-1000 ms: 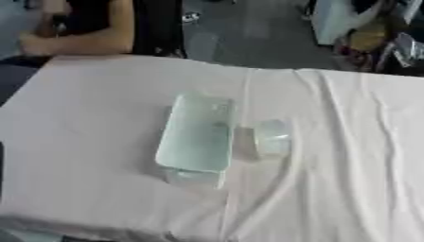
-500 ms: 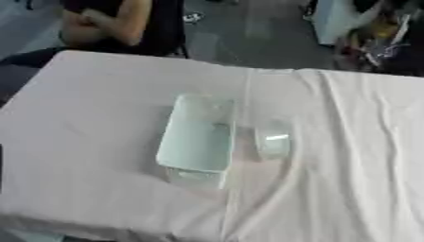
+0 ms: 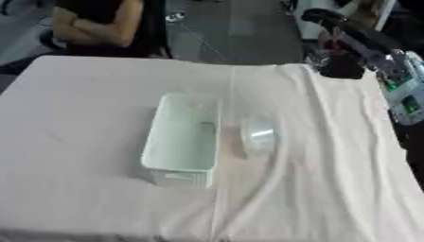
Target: Pick up objects on the table and place them in the box.
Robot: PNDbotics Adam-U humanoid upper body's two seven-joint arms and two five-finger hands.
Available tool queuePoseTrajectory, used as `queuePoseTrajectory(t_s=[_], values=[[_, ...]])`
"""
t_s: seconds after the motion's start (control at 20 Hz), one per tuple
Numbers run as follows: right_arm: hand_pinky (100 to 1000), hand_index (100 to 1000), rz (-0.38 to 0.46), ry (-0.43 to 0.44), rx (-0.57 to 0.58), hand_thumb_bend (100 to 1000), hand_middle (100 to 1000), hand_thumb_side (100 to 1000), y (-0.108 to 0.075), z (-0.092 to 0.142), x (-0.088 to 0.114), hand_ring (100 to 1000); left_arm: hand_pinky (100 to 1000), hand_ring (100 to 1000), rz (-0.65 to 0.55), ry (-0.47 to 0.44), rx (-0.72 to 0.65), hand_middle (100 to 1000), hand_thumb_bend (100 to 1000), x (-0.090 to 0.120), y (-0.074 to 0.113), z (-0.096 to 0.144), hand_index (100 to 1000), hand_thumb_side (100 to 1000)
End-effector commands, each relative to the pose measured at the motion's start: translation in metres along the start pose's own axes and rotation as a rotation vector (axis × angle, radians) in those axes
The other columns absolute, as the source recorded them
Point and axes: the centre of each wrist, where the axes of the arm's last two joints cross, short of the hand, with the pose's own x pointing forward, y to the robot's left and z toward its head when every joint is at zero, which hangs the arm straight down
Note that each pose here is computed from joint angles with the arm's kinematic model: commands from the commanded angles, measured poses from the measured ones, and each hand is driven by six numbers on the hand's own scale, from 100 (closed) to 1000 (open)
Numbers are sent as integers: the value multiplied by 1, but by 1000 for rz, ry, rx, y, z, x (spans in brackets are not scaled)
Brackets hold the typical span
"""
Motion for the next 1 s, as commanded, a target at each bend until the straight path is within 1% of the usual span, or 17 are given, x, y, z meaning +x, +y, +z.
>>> queuePoseTrajectory(t_s=[0.05,0.2,0.9,0.95,1.0], values=[[1000,1000,23,2,-29,100,1000,668,-9,-5,1,1000,754,778,13,-29,-21,790,308,5,-3,-8,794,1000],[1000,1000,21,-3,-22,100,1000,678,-1,-10,4,1000,754,779,13,-26,-22,791,305,5,-3,-7,793,1000],[1000,1000,49,-65,44,100,1000,709,34,-38,32,1000,756,780,28,-15,-32,791,303,4,-6,-6,794,1000],[1000,1000,50,-67,47,100,1000,710,36,-39,33,1000,756,780,28,-16,-32,790,303,4,-6,-6,794,1000],[1000,1000,52,-69,51,100,1000,692,38,-40,35,1000,756,780,29,-16,-31,790,303,4,-7,-6,794,1000]])
